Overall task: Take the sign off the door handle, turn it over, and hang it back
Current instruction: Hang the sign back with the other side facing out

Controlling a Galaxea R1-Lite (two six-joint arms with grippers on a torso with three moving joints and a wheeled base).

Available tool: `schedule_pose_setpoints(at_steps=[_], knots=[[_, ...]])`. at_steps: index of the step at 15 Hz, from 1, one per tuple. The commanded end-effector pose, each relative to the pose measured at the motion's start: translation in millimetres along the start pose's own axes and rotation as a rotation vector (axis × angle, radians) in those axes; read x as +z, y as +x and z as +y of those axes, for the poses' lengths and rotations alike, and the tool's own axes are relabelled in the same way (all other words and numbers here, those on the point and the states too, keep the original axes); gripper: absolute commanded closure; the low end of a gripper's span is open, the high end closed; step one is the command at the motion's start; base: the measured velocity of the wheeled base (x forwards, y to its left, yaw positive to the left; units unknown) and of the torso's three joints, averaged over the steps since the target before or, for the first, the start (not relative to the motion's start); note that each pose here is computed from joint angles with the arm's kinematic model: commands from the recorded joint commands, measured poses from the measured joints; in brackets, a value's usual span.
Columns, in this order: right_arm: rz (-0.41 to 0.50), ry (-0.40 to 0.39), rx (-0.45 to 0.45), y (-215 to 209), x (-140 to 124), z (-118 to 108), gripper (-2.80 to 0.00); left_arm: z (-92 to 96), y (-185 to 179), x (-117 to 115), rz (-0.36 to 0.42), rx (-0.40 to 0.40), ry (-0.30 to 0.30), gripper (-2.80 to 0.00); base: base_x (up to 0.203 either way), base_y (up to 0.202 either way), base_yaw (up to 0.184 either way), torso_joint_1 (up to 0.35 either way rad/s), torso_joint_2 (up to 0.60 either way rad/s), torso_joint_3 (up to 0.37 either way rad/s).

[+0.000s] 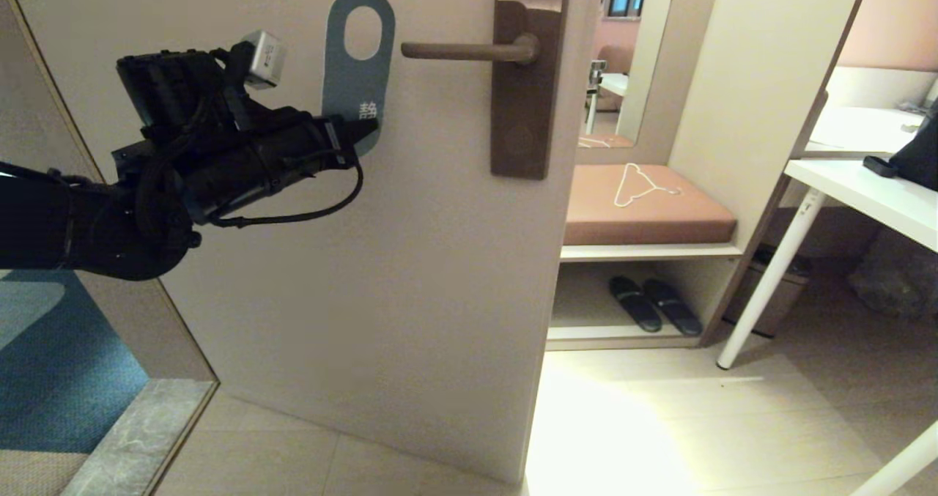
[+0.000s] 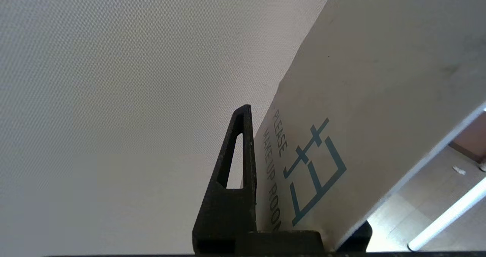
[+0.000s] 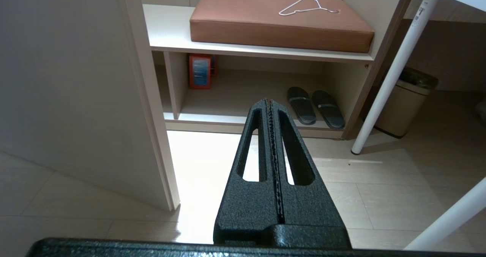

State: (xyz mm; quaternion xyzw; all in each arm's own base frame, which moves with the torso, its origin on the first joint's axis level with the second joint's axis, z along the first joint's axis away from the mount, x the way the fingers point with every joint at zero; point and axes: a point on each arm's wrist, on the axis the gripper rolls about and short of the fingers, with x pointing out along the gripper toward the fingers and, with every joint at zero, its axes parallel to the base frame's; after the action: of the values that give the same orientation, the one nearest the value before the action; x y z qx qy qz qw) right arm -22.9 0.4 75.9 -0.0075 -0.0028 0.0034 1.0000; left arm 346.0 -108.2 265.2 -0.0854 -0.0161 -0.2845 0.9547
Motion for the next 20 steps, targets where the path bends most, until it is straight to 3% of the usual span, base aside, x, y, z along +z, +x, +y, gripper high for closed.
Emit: schedule_pose_setpoints(at_steps=[1,16,20], knots=[[0.001,0.0,0.001,0,0,0,0.0,0.6,5,-2,-0.001,-0.005,0.0,0.0,0.0,0.0,0.0,0.0,0.0,0.0],[0.001,0.0,0.001,0,0,0,0.0,-33.6,16,-12,0.015,-0.055,-0.001,0.0,0.0,0.0,0.0,0.0,0.0,0.0],[0.001,0.0,0.001,0,0,0,0.0,-32.8,21,-17,0.025,-0.055,0.002,0.0,0.0,0.0,0.0,0.0,0.0,0.0]])
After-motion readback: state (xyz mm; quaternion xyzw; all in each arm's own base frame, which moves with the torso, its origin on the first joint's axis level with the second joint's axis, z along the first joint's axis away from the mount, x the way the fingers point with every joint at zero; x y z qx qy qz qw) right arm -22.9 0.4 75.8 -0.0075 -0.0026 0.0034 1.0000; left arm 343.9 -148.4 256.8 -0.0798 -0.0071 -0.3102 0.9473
